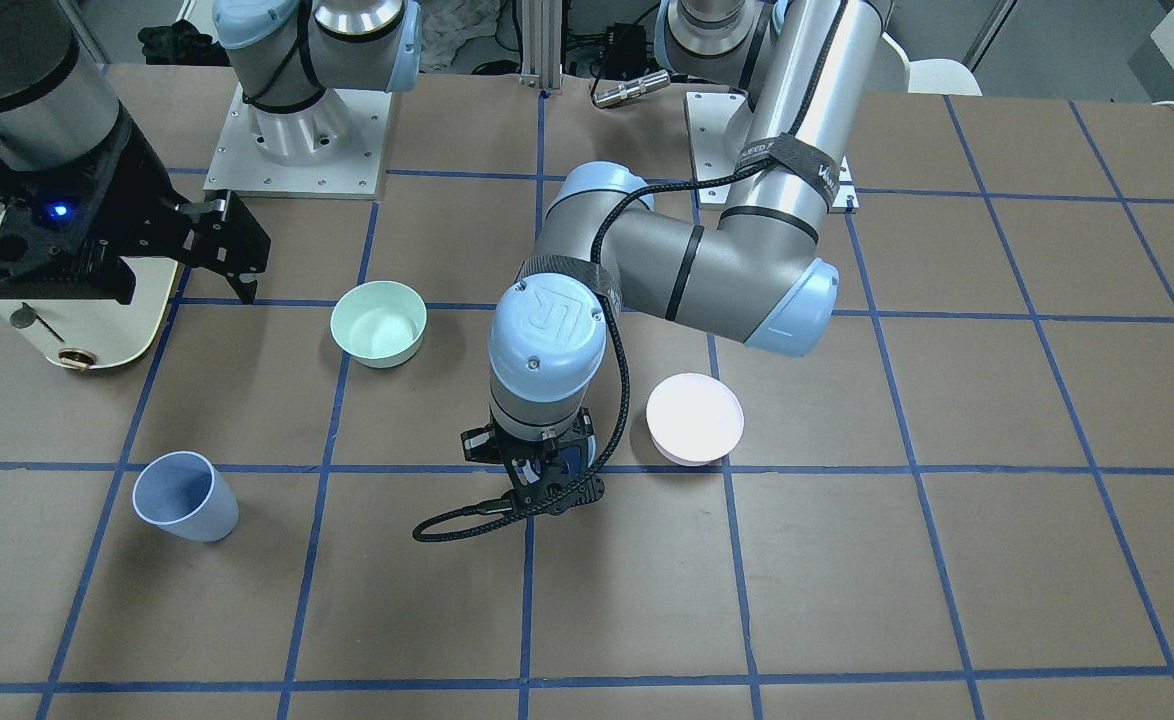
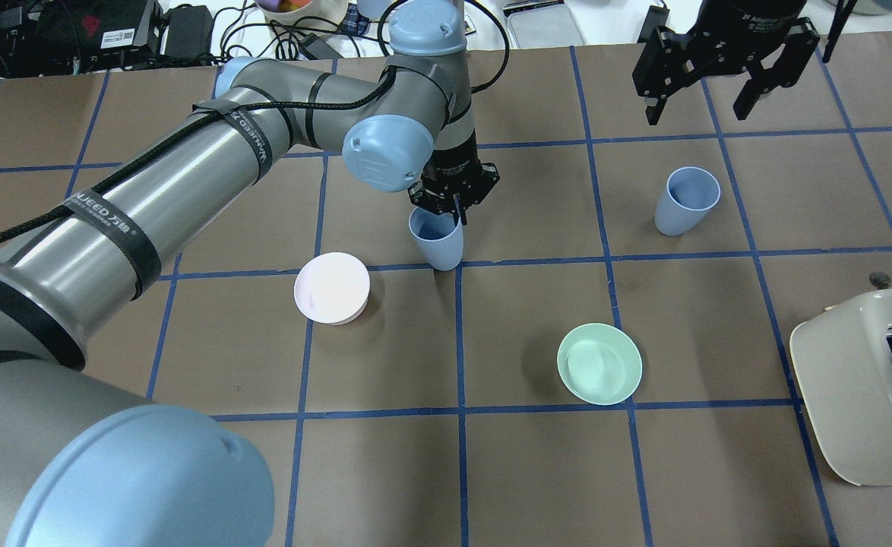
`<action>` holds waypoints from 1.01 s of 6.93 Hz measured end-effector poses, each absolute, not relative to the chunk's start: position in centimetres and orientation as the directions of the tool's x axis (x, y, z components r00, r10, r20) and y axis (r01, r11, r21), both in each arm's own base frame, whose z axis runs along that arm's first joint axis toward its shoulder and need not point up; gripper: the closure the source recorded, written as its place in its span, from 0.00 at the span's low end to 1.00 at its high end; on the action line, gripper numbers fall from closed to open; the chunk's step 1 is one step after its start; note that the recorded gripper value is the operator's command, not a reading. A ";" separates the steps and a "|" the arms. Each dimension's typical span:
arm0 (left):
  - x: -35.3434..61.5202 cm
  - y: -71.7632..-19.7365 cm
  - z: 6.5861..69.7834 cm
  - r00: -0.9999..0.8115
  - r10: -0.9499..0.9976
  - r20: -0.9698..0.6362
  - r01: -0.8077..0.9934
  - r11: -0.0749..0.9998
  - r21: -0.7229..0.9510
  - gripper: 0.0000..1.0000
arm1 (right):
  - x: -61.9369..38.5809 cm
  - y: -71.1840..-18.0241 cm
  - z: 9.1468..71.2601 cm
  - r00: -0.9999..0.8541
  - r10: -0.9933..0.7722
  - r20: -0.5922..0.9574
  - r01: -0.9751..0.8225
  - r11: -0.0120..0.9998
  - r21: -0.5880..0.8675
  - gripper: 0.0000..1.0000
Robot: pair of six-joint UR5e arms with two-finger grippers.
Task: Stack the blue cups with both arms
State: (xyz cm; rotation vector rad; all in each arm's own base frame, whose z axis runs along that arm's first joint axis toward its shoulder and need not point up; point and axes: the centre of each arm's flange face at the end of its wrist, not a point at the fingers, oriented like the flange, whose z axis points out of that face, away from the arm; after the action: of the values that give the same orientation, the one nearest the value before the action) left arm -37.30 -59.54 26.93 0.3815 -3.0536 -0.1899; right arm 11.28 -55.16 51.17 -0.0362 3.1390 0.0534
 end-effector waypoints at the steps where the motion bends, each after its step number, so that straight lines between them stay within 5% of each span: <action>1: -37.6 -59.0 27.1 -0.966 -0.256 0.039 -0.249 0.960 0.130 1.00 | 11.3 -55.2 51.2 -1.000 -0.023 -0.002 -0.023 0.999 0.034 0.01; 2: -37.7 -58.7 26.6 -0.965 -0.259 0.034 -0.253 0.958 0.134 0.01 | 11.3 -55.2 51.1 -1.000 -0.023 -0.002 -0.023 0.999 0.034 0.01; 7: -35.7 -59.9 30.6 -0.953 -0.293 0.080 -0.282 0.952 0.122 0.00 | 11.3 -55.1 51.1 -1.000 -0.024 -0.002 -0.024 0.999 0.035 0.00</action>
State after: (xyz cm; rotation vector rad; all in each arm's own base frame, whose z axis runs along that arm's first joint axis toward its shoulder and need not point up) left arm -35.66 -59.88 30.55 0.4442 -3.0076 -0.1670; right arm 11.33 -55.14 51.11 -0.0375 3.1389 0.0554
